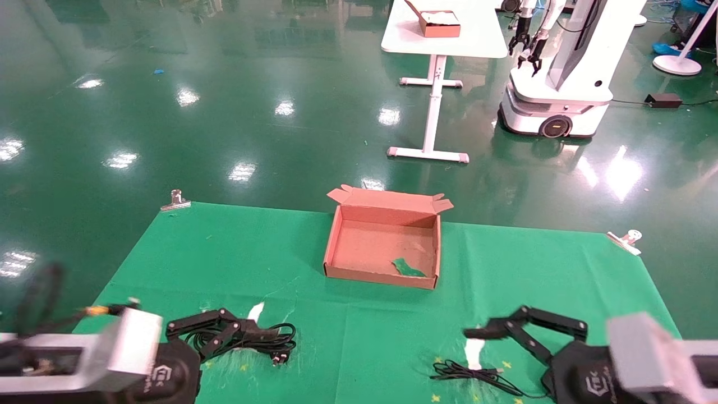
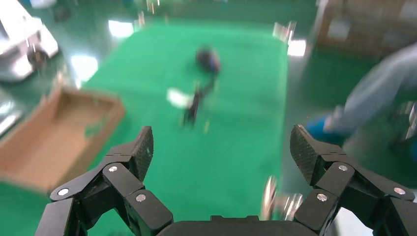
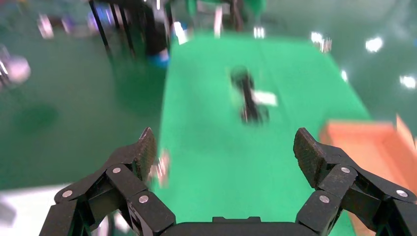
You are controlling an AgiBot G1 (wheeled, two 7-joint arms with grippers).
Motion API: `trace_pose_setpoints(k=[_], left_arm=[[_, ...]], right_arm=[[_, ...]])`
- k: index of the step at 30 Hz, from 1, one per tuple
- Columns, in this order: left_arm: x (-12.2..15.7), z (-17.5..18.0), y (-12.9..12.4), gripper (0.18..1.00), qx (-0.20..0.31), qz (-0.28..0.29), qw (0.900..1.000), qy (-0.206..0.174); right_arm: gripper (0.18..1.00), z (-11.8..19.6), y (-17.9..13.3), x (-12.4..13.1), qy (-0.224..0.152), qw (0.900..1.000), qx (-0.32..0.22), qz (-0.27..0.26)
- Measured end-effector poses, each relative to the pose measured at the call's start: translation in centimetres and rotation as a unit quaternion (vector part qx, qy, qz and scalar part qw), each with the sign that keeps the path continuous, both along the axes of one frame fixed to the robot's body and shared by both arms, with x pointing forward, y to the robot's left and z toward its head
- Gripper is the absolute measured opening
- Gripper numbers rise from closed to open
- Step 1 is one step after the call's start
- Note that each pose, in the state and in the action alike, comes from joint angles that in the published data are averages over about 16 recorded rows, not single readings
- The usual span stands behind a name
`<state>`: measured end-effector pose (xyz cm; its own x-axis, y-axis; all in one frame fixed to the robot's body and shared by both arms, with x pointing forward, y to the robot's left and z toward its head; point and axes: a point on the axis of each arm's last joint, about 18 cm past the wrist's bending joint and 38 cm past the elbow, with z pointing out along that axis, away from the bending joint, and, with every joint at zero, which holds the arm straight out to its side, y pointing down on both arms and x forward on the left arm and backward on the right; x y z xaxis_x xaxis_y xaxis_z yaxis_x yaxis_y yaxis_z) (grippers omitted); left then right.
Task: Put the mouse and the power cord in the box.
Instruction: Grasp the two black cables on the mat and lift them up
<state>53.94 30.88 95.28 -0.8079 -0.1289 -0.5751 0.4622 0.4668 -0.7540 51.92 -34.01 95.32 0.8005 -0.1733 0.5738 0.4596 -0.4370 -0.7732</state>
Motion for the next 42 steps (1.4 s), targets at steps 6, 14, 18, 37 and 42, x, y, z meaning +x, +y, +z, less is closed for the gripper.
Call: trace_pose_setpoints(k=[6, 14, 18, 37, 42], left_arm=[[5.1, -1.6, 0.8, 1.000, 0.092, 0.047, 0.9946, -0.011], [11.5, -2.8, 1.8, 1.000, 0.171, 0.116, 0.9780, -0.028], [13.7, -3.6, 2.1, 1.000, 0.193, 0.146, 0.9697, -0.036], [17.0, -6.3, 3.3, 1.000, 0.240, 0.195, 0.9493, -0.057], [17.2, -6.4, 3.5, 1.000, 0.248, 0.198, 0.9463, -0.064]], right_arm=[[1.000, -2.4, -2.4, 4.5, -0.018, 0.994, -0.085, -0.062], [1.000, -4.9, -3.6, 10.5, -0.038, 0.976, -0.182, -0.109], [1.000, -6.0, -3.3, 12.5, -0.041, 0.969, -0.214, -0.115], [1.000, -8.9, -2.6, 16.1, -0.044, 0.954, -0.267, -0.131], [0.998, -9.1, -2.7, 16.3, -0.045, 0.952, -0.272, -0.133]])
